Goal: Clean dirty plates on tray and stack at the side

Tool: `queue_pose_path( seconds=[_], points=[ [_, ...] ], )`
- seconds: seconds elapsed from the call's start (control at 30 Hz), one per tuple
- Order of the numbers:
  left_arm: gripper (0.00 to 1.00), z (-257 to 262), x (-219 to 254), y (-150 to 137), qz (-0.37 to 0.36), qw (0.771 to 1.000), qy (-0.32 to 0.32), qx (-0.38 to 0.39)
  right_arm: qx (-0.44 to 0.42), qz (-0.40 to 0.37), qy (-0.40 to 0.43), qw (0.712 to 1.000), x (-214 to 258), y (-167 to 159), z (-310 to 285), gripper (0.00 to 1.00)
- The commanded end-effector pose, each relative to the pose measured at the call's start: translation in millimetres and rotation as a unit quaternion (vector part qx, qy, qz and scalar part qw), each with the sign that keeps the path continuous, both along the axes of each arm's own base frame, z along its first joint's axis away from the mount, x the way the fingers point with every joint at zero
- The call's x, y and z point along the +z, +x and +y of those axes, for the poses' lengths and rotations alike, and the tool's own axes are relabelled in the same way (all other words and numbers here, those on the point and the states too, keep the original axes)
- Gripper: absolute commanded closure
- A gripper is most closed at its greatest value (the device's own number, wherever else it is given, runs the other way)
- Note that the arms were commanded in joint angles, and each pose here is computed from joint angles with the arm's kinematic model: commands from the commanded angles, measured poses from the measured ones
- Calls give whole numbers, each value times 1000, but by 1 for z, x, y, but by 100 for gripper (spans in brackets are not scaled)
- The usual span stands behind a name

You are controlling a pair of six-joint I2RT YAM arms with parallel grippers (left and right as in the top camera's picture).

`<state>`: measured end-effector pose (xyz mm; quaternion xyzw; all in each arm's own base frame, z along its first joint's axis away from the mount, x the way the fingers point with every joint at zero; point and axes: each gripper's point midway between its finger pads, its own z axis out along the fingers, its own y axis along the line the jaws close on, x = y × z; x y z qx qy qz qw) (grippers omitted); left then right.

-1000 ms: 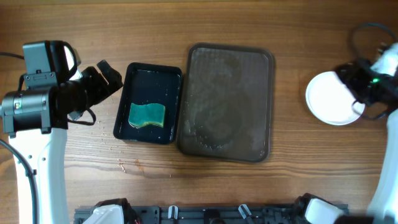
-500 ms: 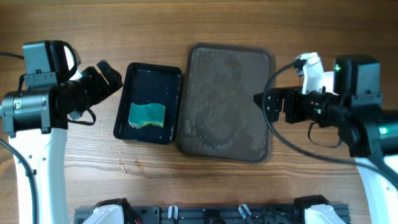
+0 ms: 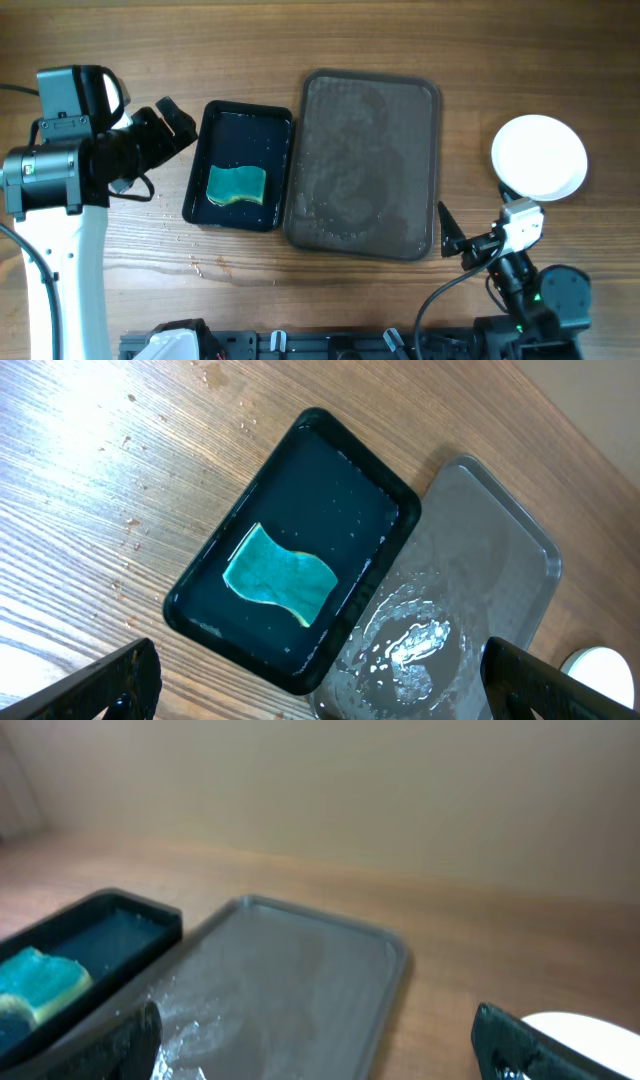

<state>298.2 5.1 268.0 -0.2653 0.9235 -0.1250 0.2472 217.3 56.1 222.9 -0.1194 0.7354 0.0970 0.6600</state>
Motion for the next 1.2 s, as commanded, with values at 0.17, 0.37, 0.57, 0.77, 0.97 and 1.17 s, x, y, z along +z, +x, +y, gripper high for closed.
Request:
queue_pose_path(
  seconds=[0.17,0.37,0.57,0.77,0.97,1.17],
  points=[
    [0,0,6,1,-9,1000,-4,-1,-14,-63,24,998,-42,23,-3,0],
    [0,0,6,1,-9,1000,-3,-1,-14,-60,24,998,-43,23,-3,0],
    [0,0,6,1,-9,1000,-4,-1,-14,-60,24,998,-44,23,-3,0],
    [0,0,5,1,-9,1000,-4,-1,-14,-60,24,998,-44,23,-3,0],
    [0,-8,19,-12,-31,998,44,-31,-14,-59,24,998,-44,23,-3,1],
    [0,-52,96,-14,-341,911,140,-187,-14,-60,24,998,-44,23,-3,0]
  ],
)
